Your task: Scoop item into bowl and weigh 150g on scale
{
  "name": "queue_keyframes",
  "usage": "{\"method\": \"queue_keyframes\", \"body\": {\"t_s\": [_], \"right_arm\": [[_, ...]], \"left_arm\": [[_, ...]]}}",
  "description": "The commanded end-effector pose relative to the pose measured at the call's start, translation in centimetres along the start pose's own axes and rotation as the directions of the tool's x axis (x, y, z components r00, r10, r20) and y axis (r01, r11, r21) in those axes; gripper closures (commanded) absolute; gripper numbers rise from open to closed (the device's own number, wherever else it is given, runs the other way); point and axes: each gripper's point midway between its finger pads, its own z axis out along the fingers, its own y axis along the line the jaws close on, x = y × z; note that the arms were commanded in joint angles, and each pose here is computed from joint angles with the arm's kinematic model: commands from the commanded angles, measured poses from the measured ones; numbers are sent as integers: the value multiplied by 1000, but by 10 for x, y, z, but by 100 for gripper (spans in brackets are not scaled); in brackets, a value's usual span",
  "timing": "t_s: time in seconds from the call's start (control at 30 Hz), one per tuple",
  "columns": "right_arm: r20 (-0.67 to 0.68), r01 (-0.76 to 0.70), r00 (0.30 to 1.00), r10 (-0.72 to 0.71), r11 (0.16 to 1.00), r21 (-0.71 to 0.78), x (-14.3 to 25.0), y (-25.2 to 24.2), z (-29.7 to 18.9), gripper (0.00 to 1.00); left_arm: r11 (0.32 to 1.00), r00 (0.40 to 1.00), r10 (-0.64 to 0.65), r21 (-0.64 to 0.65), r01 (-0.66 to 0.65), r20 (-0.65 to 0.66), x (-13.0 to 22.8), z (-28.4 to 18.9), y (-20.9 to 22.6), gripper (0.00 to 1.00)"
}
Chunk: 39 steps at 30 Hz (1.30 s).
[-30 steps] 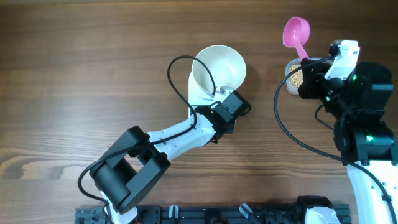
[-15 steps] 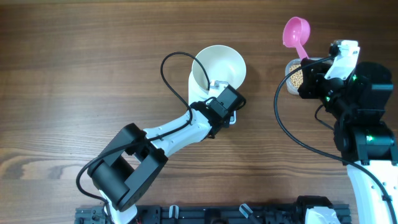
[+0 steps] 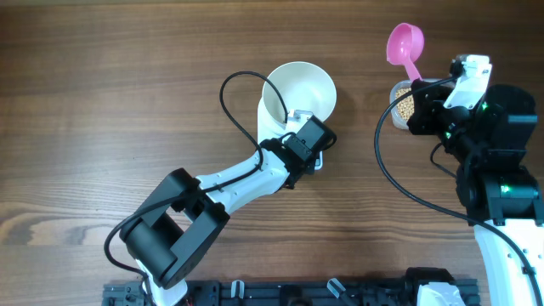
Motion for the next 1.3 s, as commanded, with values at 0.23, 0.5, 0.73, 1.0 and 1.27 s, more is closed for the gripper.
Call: {"method": "queue_keyframes", "body": {"t_s": [0.23,0.5,0.73,1.0,1.27], "right_arm": [[14,21,1000,-21,1000,-20,-6,4,-2,96],[14,22,1000,-22,1000,-20,-6,4,-2,96],[14,22,1000,-22,1000,-20,-6,4,-2,96],[14,21,1000,-21,1000,-20,-6,4,-2,96],[14,21,1000,-21,1000,-20,-6,4,-2,96]], "left_arm": [[1000,998,19,7,-19,-64,18,18,0,96],[1000,995,28,-11,-29,-96,26,20,4,96],[999,988,32,-37,-38,-149,41,26,10,96],[999,983,31,16,-29,-181,46,25,1,96],[1000,981,14,22,-10,-193,49,24,0,96]]}}
